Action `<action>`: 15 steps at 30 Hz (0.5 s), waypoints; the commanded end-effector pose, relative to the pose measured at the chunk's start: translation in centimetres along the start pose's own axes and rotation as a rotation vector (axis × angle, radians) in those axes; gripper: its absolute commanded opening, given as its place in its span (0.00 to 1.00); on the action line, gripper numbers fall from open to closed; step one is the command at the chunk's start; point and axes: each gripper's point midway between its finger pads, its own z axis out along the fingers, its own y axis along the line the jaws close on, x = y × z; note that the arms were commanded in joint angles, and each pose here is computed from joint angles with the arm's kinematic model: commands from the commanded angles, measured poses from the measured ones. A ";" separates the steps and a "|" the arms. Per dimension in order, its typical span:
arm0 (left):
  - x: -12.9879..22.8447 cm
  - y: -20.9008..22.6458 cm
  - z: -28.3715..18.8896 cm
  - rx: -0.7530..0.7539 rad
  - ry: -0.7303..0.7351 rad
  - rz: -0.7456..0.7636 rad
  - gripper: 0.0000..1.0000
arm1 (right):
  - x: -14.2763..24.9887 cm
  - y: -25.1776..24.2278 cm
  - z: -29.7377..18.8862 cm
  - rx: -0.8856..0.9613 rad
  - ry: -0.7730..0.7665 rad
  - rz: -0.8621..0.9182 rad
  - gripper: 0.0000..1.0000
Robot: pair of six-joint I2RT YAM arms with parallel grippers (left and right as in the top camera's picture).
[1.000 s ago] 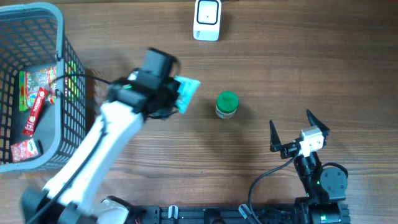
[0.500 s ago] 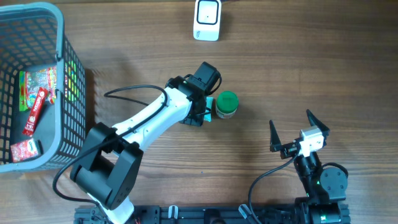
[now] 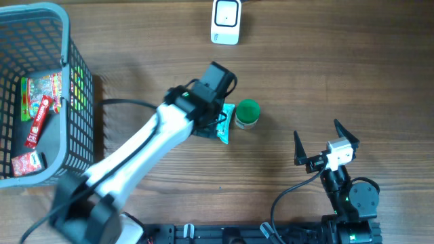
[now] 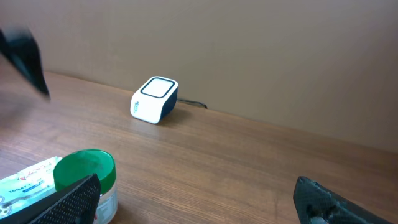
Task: Scan the item barcode
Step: 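Carry the wipes pack with the left gripper and place it beside the jar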
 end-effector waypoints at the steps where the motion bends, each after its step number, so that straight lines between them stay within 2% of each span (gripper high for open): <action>1: -3.0 -2.7 -7.1 0.216 -0.118 0.101 1.00 | -0.1 -0.2 0.0 0.014 -0.005 -0.012 1.00; 5: -7.1 -3.7 -14.6 0.399 -0.294 0.183 1.00 | -0.1 -0.2 0.0 0.014 -0.005 -0.012 1.00; 9: -13.7 -3.0 -22.6 0.525 -0.546 0.226 1.00 | -0.1 -0.2 0.0 0.014 -0.005 -0.012 1.00; 15: -22.4 1.3 -29.8 0.549 -0.819 0.065 1.00 | -0.1 -0.2 0.0 0.014 -0.005 -0.012 1.00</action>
